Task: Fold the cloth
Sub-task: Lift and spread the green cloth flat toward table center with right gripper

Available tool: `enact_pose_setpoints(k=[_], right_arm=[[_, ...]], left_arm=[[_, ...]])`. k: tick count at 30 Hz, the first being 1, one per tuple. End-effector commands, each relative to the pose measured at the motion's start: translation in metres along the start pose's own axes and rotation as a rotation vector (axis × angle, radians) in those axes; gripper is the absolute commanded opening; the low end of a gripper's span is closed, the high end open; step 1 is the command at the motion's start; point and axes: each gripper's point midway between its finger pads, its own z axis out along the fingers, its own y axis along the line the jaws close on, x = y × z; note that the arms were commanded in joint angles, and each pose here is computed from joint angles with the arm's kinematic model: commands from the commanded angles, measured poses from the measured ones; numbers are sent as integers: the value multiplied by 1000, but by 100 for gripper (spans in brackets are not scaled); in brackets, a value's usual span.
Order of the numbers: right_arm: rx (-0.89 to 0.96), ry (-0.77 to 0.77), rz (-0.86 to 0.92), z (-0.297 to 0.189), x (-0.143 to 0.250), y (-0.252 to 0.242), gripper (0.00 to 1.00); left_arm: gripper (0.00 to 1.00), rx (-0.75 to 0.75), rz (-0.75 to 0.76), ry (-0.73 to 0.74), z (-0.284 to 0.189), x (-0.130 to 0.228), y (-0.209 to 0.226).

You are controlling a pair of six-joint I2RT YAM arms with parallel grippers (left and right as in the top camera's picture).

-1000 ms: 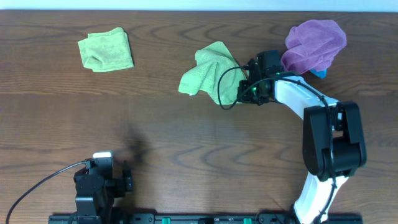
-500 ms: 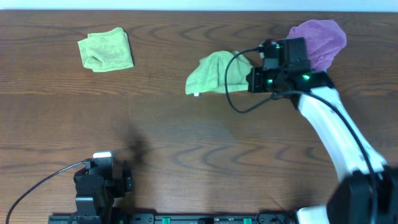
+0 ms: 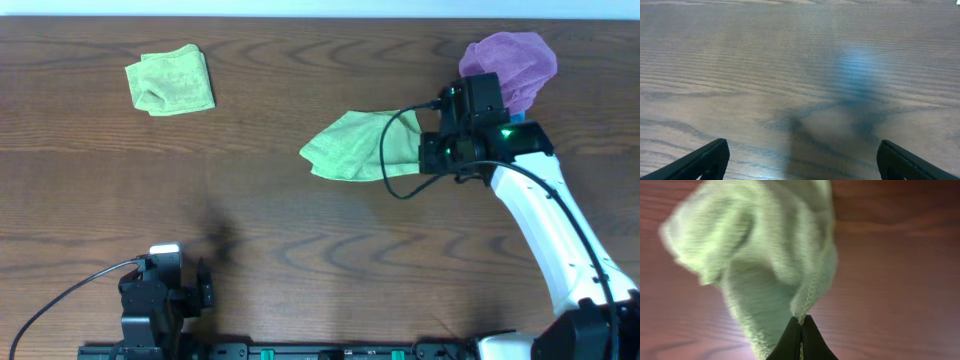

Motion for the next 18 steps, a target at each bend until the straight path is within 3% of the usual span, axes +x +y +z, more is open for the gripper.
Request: enact_pose_setpoints(k=[1, 4, 7, 10, 18], right_arm=[[198, -37, 49, -4, -4, -32, 1], [256, -44, 62, -7, -4, -42, 3], [282, -38, 50, -8, -3, -46, 40], [170, -22, -106, -3, -4, -26, 60], [-213, -91, -418, -4, -12, 55, 64]], left_arm=[[95, -18, 27, 61, 2, 17, 3], [95, -18, 27, 61, 2, 17, 3], [95, -18, 27, 61, 2, 17, 3], [96, -19, 27, 61, 2, 17, 3], [95, -18, 27, 61, 2, 17, 3]])
